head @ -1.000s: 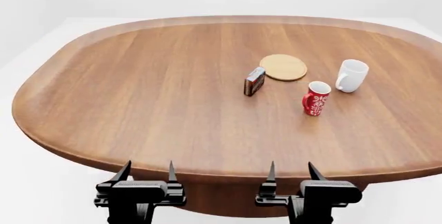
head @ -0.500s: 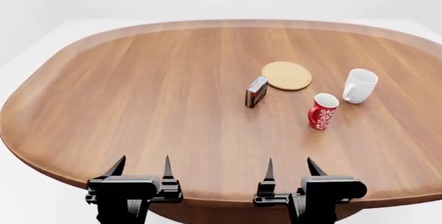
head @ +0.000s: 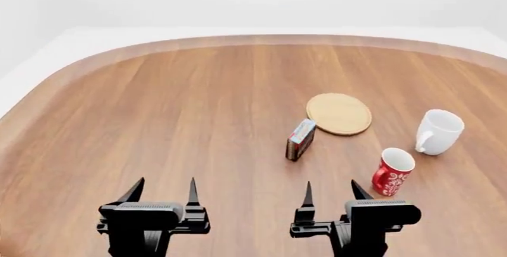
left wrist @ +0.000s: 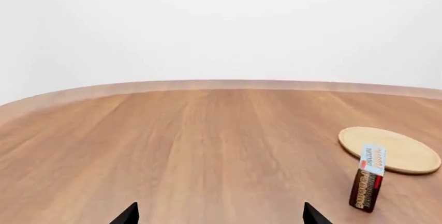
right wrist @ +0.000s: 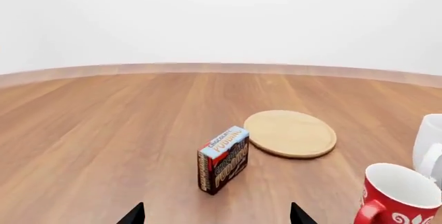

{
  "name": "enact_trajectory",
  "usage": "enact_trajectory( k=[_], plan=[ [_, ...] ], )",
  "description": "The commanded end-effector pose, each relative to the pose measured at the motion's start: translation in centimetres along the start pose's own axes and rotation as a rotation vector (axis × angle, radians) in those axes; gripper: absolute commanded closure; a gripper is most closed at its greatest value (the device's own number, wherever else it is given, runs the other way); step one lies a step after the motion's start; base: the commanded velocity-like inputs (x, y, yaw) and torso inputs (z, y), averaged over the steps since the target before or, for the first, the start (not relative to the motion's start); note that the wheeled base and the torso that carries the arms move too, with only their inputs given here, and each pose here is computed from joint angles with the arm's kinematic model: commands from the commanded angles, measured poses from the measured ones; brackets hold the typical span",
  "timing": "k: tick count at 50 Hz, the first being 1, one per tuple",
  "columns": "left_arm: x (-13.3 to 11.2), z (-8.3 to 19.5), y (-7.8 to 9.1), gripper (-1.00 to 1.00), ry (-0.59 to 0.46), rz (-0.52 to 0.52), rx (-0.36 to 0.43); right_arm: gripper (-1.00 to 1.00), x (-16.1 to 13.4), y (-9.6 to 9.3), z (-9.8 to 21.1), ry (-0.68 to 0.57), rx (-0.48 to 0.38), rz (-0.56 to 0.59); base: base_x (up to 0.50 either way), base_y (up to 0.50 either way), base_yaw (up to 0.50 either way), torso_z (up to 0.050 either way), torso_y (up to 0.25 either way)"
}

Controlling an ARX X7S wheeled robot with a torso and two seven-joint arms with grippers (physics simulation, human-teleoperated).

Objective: Put the chocolate pudding to the left of the plate.

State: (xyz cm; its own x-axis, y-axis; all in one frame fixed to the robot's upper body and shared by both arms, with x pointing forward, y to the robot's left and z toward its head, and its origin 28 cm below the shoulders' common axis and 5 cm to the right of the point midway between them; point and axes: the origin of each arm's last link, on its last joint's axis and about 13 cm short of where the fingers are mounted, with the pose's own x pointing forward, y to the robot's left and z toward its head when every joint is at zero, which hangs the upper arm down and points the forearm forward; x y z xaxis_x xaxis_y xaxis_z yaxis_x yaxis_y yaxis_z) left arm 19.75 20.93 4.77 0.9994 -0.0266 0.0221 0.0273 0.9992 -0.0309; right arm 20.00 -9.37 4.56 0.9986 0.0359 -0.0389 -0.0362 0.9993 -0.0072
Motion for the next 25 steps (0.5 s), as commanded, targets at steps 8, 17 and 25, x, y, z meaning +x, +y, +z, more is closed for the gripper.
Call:
enact_trajectory(
  k=[8,17,25],
  plan=[
    [-0.34,0.08,-0.12,-1.00,-0.005,-0.005,0.002,-1.00,-0.08,-0.03,0.12,-0.002,0.003,-0.001,0.50,0.00,0.00,0.000,0.000],
    [-0.39,0.06,-0.13,-1.00,-0.006,-0.006,0.001,-1.00,-0.11,-0.01,0.10,-0.005,0.001,0.000,0.50,0.00,0.00,0.000,0.002],
    [-0.39,0.03,-0.13,-1.00,-0.005,-0.007,0.000,-1.00,-0.18,-0.01,0.15,-0.007,0.002,0.000,0.50,0.00,0.00,0.000,0.000]
  ],
)
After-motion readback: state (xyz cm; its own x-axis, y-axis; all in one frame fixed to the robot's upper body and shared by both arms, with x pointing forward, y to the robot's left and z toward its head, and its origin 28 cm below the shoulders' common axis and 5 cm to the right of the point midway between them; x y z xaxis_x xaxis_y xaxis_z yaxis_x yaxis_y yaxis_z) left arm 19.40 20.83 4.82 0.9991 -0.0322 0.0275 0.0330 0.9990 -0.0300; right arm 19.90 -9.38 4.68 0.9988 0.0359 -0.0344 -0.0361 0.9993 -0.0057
